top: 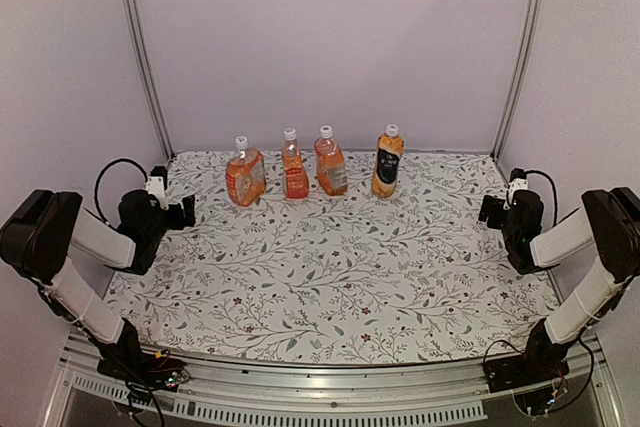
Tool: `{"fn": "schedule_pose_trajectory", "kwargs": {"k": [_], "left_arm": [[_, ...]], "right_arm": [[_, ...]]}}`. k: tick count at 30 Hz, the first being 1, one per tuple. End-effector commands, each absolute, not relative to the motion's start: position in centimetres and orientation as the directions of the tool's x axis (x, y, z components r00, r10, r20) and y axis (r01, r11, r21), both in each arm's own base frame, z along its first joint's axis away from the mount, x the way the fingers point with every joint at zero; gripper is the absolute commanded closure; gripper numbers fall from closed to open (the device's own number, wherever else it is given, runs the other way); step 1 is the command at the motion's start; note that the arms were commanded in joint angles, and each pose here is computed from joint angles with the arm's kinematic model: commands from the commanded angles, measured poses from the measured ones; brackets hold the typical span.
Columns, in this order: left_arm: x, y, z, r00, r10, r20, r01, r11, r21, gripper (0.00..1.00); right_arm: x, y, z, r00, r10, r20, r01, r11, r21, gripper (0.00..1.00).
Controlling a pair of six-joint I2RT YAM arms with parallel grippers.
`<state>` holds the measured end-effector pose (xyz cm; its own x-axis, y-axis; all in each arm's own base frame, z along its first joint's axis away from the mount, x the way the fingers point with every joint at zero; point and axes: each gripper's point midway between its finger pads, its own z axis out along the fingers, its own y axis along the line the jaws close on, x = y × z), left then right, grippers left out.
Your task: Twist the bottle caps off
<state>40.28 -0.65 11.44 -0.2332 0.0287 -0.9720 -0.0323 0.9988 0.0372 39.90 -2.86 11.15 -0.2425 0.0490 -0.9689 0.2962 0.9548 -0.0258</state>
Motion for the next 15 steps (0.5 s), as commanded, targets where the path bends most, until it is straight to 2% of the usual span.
{"fn": "schedule_pose_trajectory", "kwargs": {"k": [1, 5, 8, 12, 15], "left_arm": [[40.5, -0.4, 12.0, -0.211, 0.035, -0.977, -0.041, 0.998, 0.045, 0.0], [40.5, -0.5, 12.0, -0.213, 0.037, -0.976, -0.039, 0.998, 0.046, 0.0], [40.5, -0.4, 12.1, -0.21, 0.034, -0.977, -0.039, 0.998, 0.044, 0.07], [40.8, 0.0, 12.5, -0.232, 0.022, -0.972, -0.063, 0.997, 0.037, 0.02], [42.5, 0.0, 13.5, -0.344, 0.006, -0.939, -0.027, 1.0, 0.017, 0.0]], "right_arm": [[40.3, -2.7, 11.7, -0.235, 0.047, -0.971, 0.283, 0.959, -0.022, 0.01], [40.1, -3.3, 12.3, -0.273, 0.049, -0.961, 0.316, 0.948, -0.041, 0.01], [39.8, -3.2, 16.3, -0.271, 0.073, -0.96, 0.315, 0.949, -0.017, 0.01], [39.0, 0.4, 21.0, -0.257, 0.169, -0.951, 0.133, 0.981, 0.139, 0.01], [38.0, 2.8, 23.6, -0.304, 0.208, -0.93, 0.011, 0.977, 0.214, 0.01]]}}
